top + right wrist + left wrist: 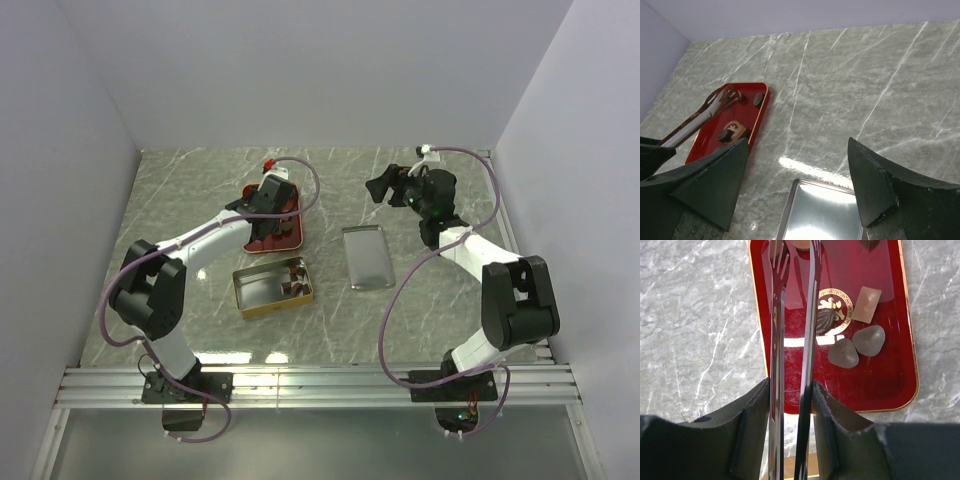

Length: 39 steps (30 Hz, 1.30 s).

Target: Pack the chocolate

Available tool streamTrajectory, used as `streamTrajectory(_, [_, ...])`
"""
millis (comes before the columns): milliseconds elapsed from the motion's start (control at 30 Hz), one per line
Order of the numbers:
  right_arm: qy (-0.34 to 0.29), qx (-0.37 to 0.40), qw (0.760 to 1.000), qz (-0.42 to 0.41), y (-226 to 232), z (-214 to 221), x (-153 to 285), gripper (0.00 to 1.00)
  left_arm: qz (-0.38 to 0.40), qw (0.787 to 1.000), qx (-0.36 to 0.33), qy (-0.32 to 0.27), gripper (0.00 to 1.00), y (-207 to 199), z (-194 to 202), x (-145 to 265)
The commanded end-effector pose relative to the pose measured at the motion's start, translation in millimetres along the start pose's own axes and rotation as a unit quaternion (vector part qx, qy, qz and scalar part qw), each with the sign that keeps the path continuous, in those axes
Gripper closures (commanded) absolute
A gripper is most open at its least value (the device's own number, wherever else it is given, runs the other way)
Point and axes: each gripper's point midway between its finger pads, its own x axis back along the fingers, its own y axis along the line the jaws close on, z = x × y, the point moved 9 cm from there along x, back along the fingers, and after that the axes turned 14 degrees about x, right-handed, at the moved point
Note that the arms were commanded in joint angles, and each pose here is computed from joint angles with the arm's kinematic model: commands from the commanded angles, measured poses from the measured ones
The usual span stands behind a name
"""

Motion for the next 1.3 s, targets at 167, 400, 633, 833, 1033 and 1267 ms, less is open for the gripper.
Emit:
streamTrajectory(167, [-0.03,0.013,0.999,-0.008,0,-20,-4,0.14,-0.012,0.999,0.013,-0.033,0.56,-5,-23,-3])
streamTrajectory(400, [-0.031,0.014,0.999,-0.007,0,-20,-3,0.14,-0.015,1.0,0.009,-0.021,0.56,-7,-21,-14])
streamTrajectory(633, [-0.031,0.014,0.999,-0.006,0,-21,-3,0.14,-0.009,1.0,0.009,-0.011,0.56,-8,-18,-19])
streamTrajectory(833, [-0.031,0.015,0.999,-0.006,1,-21,-2,0.14,0.0,1.0,0.013,-0.003,0.55,-8,-18,-17])
streamTrajectory(1033, [-0.032,0.014,0.999,-0.007,0,-21,-2,0.14,0.013,1.0,0.015,0.002,0.54,-8,-17,-13])
streamTrajectory(1267, [-0.034,0.014,0.999,-0.008,2,-22,0,0.14,0.015,1.0,0.011,0.009,0.54,-10,-12,-16])
